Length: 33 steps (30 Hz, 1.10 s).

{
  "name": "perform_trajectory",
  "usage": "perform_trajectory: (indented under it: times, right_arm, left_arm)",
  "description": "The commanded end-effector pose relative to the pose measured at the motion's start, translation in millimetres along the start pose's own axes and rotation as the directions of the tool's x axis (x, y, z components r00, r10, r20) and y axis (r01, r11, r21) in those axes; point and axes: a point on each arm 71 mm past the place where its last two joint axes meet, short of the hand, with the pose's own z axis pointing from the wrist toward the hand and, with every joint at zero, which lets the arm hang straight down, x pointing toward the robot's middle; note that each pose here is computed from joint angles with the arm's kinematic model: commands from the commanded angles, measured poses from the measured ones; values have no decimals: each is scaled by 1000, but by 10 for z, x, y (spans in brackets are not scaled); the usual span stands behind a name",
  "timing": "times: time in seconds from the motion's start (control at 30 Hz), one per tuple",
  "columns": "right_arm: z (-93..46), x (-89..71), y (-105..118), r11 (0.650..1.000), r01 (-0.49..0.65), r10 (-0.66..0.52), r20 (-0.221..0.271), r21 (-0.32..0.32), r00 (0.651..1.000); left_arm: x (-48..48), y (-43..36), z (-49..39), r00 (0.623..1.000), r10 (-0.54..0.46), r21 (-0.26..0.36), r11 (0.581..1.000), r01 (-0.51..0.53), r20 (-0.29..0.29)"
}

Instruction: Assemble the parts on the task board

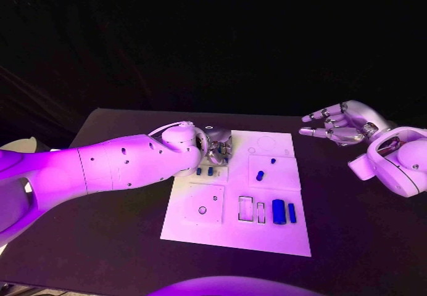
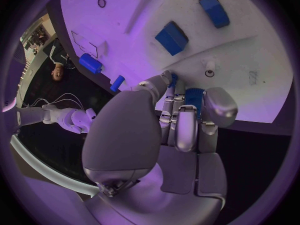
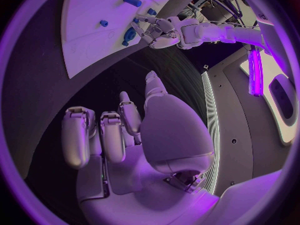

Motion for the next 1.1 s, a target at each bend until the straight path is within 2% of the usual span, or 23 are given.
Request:
perform_trajectory:
  times: [0.03,0.23,0.43,0.67,0.8,0.93,1.1]
  right_arm:
    - [1,16,6,1000,5,-5,-14,-8,1000]
    - [1,16,8,1000,5,-5,-14,-9,1000]
    - [2,17,9,1000,5,-5,-13,-10,1000]
    - [6,18,10,1000,5,-5,-12,-11,1000]
    - [7,19,10,1000,4,-4,-11,-11,1000]
    - [6,15,7,1000,4,-4,-10,-10,1000]
    - [5,13,5,1000,4,-4,-9,-9,1000]
  left_arm:
    - [52,-7,2,999,14,-4,1000,-14,-37]
    - [45,-8,2,1000,11,-1,1000,-11,-26]
    - [1,-18,-18,1000,-4,18,1000,3,20]
    - [-80,-24,-101,997,-40,45,998,37,71]
    - [-153,-20,-186,993,-80,60,995,74,92]
    - [-243,31,-286,988,-112,60,993,106,108]
    - [-335,158,-383,985,-124,33,992,121,118]
